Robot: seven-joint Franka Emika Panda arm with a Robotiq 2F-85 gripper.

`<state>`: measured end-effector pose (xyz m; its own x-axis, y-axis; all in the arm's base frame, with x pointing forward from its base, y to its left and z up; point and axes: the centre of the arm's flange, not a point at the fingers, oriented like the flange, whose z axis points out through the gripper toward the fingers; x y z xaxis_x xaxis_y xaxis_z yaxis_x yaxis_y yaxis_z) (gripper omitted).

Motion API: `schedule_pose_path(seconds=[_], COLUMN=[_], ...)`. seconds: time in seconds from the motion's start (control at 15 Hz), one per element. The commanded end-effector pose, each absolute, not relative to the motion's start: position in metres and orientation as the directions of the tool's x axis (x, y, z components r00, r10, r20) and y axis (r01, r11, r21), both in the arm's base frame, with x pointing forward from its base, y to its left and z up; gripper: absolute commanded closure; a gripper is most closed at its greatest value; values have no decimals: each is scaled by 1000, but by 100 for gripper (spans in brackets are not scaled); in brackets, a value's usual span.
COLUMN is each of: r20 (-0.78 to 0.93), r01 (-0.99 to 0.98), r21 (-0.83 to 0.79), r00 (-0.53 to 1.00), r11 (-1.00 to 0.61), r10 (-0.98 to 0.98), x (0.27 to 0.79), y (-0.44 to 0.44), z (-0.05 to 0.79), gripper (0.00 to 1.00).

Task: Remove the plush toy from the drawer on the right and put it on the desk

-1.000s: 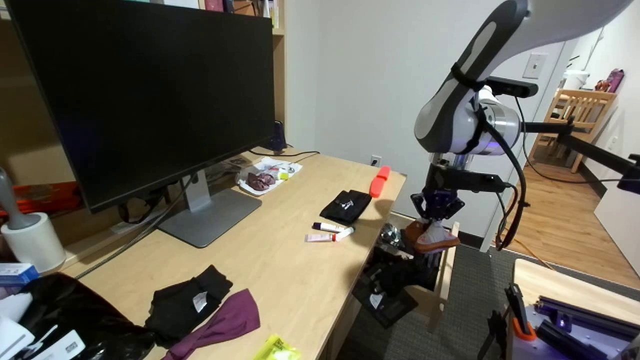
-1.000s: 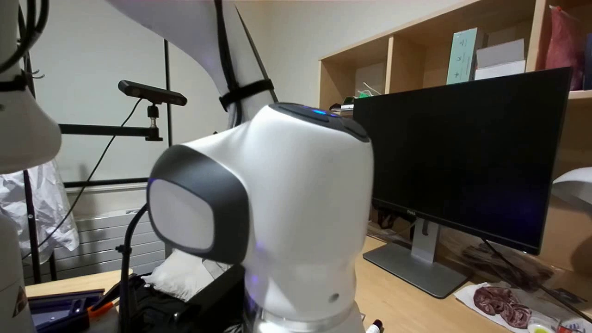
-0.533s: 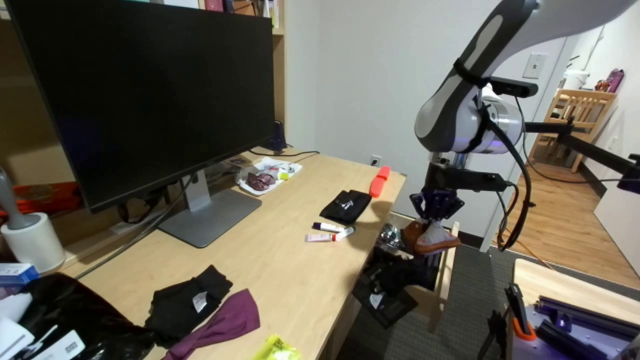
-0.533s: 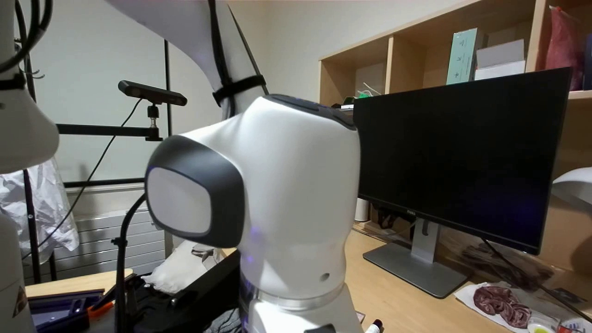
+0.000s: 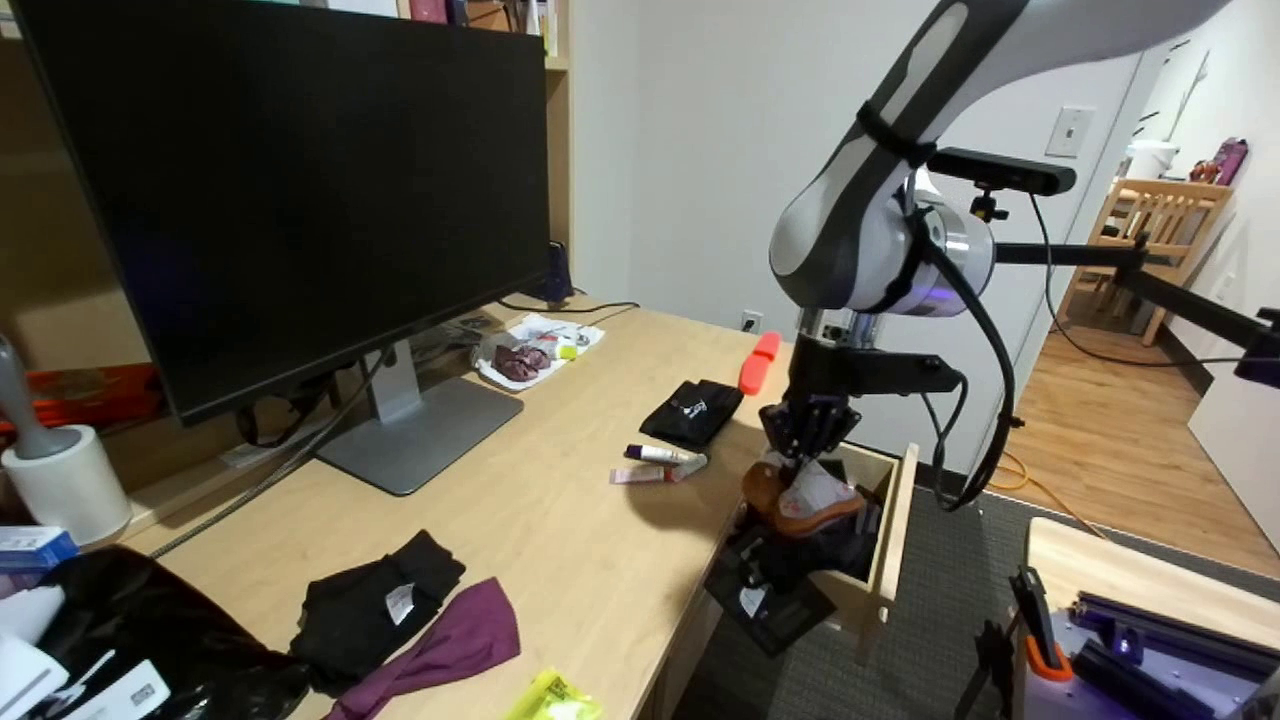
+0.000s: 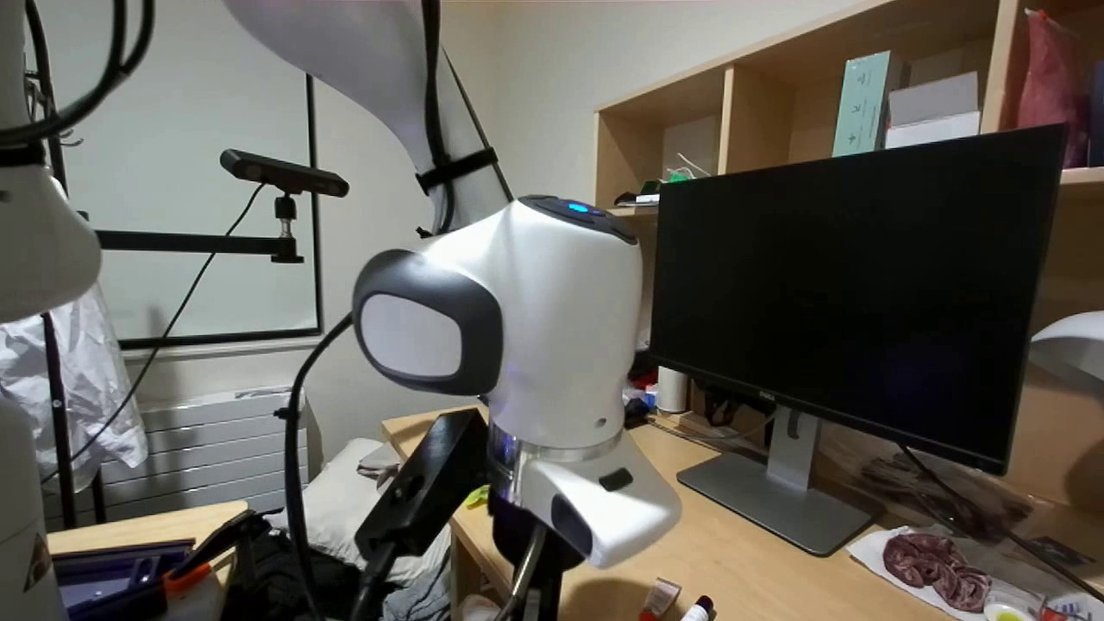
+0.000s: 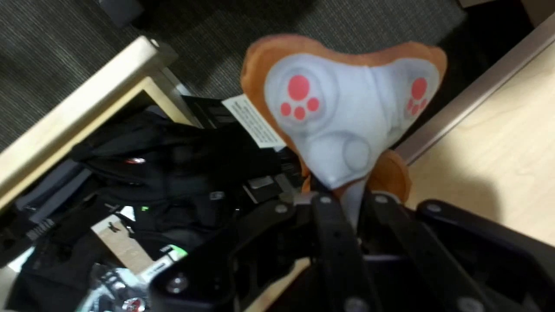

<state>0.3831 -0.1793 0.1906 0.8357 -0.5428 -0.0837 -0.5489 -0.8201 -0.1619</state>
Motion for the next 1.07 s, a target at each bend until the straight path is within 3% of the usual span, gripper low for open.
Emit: schedule_pose_path(seconds=[0.0, 0.2, 0.6, 1.0], r20=[-59, -39, -10, 50], r01=[-373, -237, -257, -69], r21=[-223, -221, -209, -277], r00=[927, 971, 965, 995], r11=[-901, -946, -943, -958], r10=[-369, -234, -261, -87], x=[393, 411, 422, 453], y=[-128, -89, -81, -68], z=[211, 227, 230, 203], gripper=[91, 91, 91, 91])
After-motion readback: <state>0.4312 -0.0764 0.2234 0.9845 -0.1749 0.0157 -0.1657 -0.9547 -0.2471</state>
